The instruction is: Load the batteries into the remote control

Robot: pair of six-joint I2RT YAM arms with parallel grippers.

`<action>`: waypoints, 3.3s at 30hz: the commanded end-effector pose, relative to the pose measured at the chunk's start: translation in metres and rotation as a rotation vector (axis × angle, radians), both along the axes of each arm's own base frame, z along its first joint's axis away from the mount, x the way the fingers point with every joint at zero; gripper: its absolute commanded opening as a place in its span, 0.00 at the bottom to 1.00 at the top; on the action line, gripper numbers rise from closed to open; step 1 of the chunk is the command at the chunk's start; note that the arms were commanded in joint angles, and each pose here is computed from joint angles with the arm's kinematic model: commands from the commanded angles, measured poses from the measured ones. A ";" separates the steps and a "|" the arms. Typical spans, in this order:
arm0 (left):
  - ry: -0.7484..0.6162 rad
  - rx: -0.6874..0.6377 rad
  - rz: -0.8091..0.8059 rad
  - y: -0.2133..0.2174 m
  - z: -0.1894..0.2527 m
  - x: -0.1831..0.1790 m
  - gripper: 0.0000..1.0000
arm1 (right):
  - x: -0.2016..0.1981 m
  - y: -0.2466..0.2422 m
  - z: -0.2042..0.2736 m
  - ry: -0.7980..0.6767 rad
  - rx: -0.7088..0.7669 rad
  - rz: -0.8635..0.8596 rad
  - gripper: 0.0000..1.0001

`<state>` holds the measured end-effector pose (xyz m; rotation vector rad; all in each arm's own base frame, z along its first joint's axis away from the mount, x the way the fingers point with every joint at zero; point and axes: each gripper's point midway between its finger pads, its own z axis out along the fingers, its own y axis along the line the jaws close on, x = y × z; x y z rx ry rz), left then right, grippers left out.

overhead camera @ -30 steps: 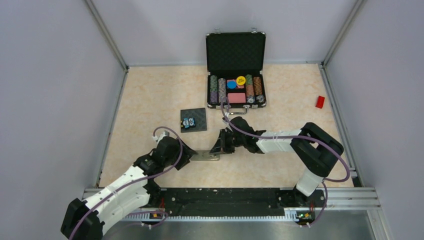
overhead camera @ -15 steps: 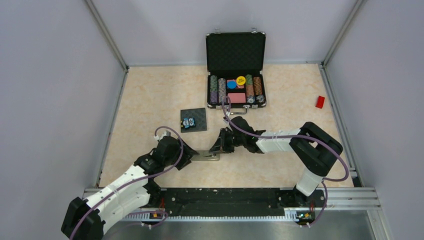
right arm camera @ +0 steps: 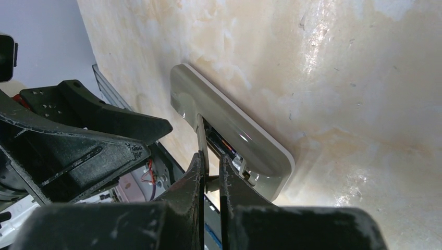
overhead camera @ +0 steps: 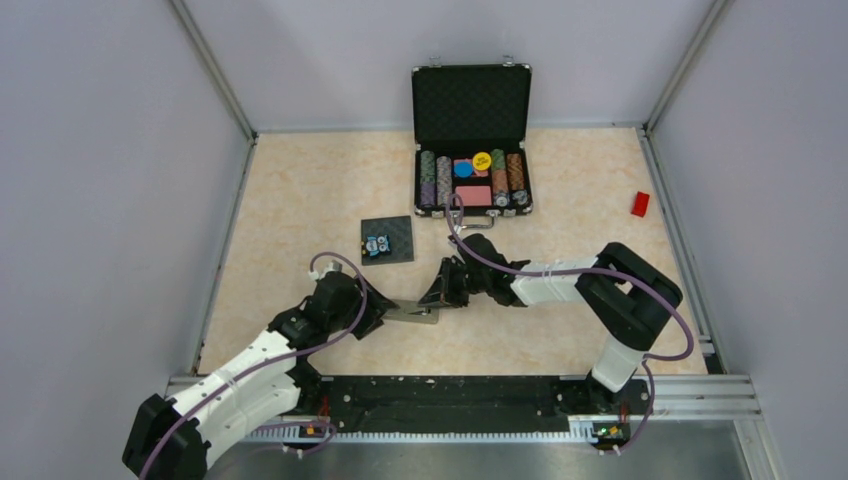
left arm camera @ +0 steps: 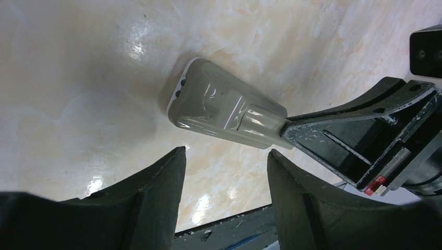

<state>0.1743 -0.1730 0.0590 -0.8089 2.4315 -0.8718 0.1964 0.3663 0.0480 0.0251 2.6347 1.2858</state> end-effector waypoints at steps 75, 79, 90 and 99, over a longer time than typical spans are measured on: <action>-0.100 -0.132 0.023 -0.022 -0.009 0.028 0.46 | -0.016 -0.005 0.000 0.121 -0.307 -0.142 0.37; -0.103 -0.132 0.026 -0.022 -0.009 0.027 0.46 | -0.016 -0.006 0.003 0.121 -0.306 -0.154 0.40; -0.103 -0.129 0.032 -0.020 -0.009 0.027 0.46 | -0.020 -0.018 0.009 0.124 -0.325 -0.182 0.41; -0.111 -0.135 0.034 -0.020 -0.006 0.027 0.46 | -0.019 -0.023 0.013 0.094 -0.334 -0.176 0.35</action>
